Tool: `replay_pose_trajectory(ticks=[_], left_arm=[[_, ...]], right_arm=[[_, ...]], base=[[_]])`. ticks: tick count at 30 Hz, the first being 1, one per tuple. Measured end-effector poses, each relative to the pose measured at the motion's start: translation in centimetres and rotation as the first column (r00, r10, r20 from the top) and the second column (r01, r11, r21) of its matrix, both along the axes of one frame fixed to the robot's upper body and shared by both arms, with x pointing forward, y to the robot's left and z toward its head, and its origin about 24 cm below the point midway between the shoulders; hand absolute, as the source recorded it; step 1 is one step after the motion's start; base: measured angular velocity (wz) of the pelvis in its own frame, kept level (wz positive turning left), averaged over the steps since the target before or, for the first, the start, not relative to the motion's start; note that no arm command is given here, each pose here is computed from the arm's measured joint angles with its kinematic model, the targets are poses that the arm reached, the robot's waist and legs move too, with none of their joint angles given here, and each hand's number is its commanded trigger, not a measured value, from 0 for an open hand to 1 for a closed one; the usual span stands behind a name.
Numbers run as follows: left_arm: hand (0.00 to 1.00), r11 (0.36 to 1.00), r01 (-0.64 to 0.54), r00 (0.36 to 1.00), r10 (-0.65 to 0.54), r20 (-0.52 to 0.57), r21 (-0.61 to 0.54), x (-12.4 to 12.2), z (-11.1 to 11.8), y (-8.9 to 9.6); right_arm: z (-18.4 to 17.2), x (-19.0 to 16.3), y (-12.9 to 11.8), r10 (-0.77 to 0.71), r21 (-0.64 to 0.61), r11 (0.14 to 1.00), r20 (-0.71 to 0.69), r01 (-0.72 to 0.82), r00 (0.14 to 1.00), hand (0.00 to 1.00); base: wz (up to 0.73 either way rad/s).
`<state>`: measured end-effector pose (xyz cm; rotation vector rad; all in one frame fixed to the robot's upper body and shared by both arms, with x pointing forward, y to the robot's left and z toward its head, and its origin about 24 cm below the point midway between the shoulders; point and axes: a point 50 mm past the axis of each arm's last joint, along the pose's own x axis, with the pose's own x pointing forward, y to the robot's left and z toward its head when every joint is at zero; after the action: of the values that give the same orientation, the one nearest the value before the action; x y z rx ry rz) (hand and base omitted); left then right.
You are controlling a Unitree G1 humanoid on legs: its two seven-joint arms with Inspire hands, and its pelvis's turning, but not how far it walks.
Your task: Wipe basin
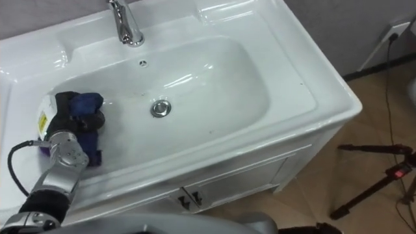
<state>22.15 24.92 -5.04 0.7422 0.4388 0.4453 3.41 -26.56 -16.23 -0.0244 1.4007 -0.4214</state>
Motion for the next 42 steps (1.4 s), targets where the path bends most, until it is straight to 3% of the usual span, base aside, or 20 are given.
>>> replay_pose_trajectory(ticks=[10, 26, 34, 42], left_arm=[[1.0, 0.993, 0.014, 0.956, -0.048, 0.29, 0.119, 2.2, 6.6, 0.9], [1.0, 0.977, 0.014, 0.942, -0.084, 0.326, 0.211, 2.3, 7.8, 1.0], [1.0, 0.962, -0.042, 0.893, -0.085, 0.443, 0.269, 2.5, 9.9, 0.6], [1.0, 0.959, -0.075, 0.885, -0.061, 0.461, 0.272, 2.3, 10.1, 1.0]], right_arm=[[-0.2, -0.1, 0.4, -0.016, 0.03, 0.999, 0.025, 0.016, 1.0, 0.0], [-0.1, -1.3, -0.1, 0.032, 0.025, 0.999, -0.032, -0.031, 0.999, 0.0], [-0.1, -1.2, -0.3, 0.058, 0.01, 0.998, -0.039, -0.058, 0.998, 0.0], [-0.1, -1.2, -0.3, 0.058, 0.01, 0.998, -0.039, -0.058, 0.998, 0.0]], base=[[0.1], [0.0], [0.0], [0.0]])
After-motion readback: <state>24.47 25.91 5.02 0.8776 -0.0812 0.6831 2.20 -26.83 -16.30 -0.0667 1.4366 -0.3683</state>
